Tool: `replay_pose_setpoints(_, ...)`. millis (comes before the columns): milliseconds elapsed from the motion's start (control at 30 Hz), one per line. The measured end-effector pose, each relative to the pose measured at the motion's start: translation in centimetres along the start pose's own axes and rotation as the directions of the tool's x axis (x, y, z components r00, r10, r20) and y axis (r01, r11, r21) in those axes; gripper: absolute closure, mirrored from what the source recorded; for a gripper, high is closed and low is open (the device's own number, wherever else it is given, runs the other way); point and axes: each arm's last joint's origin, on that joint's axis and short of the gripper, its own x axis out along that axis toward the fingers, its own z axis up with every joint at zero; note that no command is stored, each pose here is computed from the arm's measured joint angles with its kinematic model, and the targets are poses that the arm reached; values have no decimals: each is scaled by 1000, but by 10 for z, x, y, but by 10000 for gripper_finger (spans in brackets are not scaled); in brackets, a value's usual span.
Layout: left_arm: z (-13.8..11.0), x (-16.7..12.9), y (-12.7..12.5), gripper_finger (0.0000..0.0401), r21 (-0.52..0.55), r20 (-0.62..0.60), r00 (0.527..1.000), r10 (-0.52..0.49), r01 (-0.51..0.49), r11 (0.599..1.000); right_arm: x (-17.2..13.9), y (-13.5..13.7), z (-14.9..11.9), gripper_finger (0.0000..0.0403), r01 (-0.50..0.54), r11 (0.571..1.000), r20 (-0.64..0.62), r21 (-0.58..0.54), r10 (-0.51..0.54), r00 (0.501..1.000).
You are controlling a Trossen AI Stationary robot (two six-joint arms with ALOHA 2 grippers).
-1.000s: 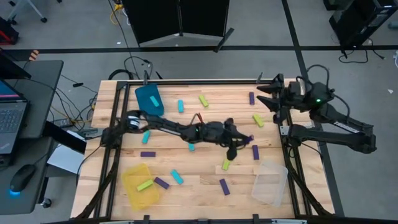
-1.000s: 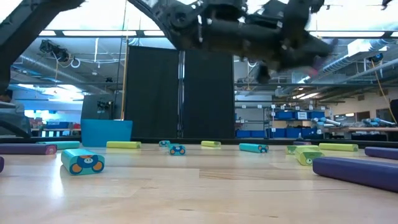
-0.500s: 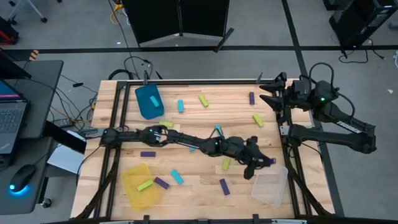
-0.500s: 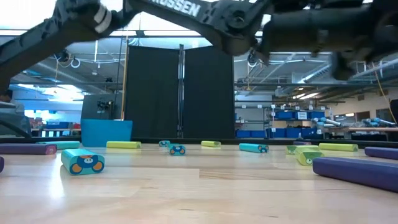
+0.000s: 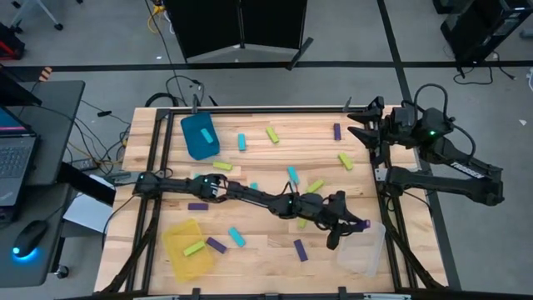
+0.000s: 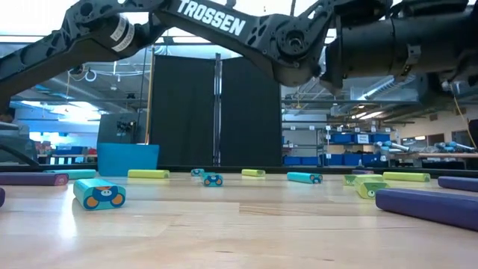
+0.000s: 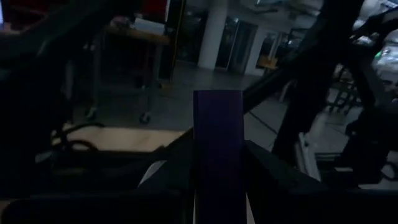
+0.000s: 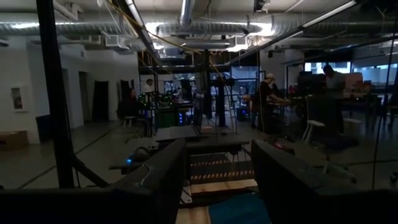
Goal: Sort blocks
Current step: Put the purple block into the transparent bin
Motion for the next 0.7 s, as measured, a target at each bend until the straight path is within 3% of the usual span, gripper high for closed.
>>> replay_pose_setpoints(267, -24, 1, -3, 294, 25, 133, 991, -29, 26, 999, 0, 0, 1, 209, 2, 1000, 9, -6, -2, 1000)
replay_pose_setpoints(433, -24, 0, -5, 294, 43, 169, 985, -37, 30, 999, 0, 0, 2, 209, 2, 1000, 22, -10, -2, 1000)
replay_pose_setpoints(700, -27, 1, -13, 294, 191, 162, 987, -20, -11, 982, 0, 0, 5, 209, 2, 1000, 48, -18, -1, 999)
